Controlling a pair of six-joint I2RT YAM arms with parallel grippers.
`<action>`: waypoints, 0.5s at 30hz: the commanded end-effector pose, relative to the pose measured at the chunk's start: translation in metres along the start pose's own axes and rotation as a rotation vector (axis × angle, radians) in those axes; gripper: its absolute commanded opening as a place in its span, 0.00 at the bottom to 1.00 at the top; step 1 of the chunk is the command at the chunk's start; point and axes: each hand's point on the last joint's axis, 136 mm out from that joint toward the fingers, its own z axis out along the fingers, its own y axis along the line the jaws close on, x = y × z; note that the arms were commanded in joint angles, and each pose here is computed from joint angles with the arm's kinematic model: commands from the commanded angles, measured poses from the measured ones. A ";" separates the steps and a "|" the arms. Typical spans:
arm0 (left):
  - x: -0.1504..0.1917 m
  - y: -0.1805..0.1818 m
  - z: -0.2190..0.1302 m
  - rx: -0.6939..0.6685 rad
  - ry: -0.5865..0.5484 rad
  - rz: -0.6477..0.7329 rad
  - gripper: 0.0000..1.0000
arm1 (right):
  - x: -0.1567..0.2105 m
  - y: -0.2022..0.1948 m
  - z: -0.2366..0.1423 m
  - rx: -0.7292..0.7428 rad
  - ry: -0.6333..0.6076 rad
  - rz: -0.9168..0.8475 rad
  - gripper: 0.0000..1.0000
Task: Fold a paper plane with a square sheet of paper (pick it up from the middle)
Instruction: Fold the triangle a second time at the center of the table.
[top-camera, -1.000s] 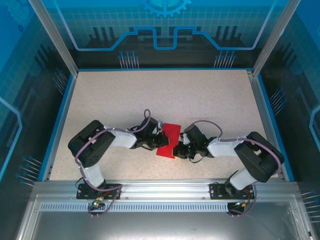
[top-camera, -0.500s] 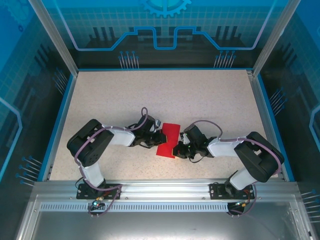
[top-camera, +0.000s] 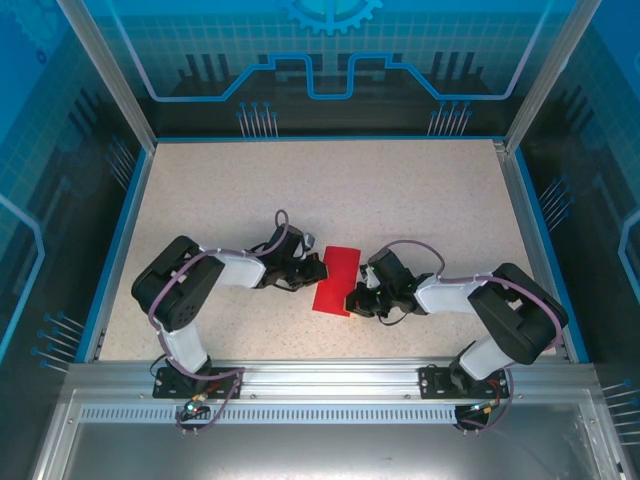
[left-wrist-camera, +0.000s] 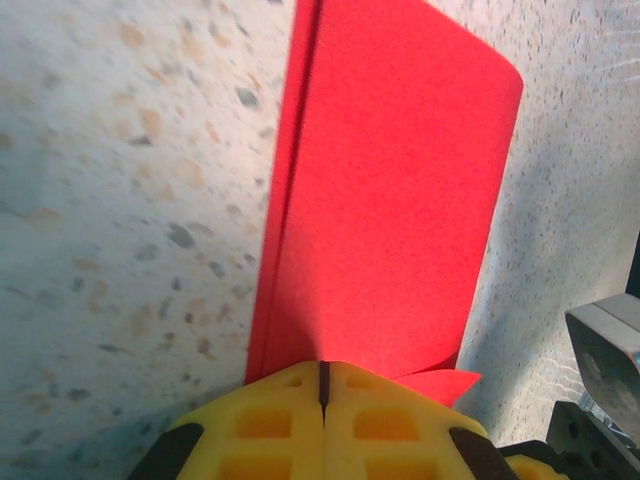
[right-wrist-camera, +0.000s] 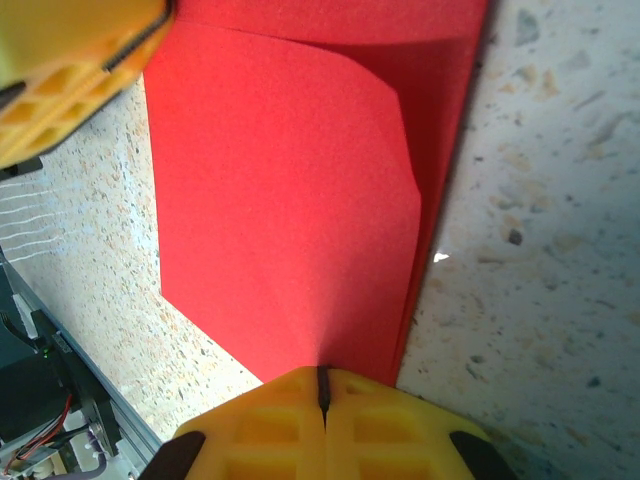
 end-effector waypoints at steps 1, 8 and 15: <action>-0.016 0.026 -0.004 -0.100 -0.048 -0.006 0.05 | 0.020 -0.047 0.002 0.166 0.063 0.076 0.02; -0.026 0.008 -0.017 -0.073 -0.064 0.022 0.07 | 0.017 -0.041 0.003 0.152 0.063 0.068 0.02; -0.024 -0.020 -0.040 -0.002 -0.082 0.045 0.11 | 0.016 -0.039 0.003 0.146 0.060 0.068 0.02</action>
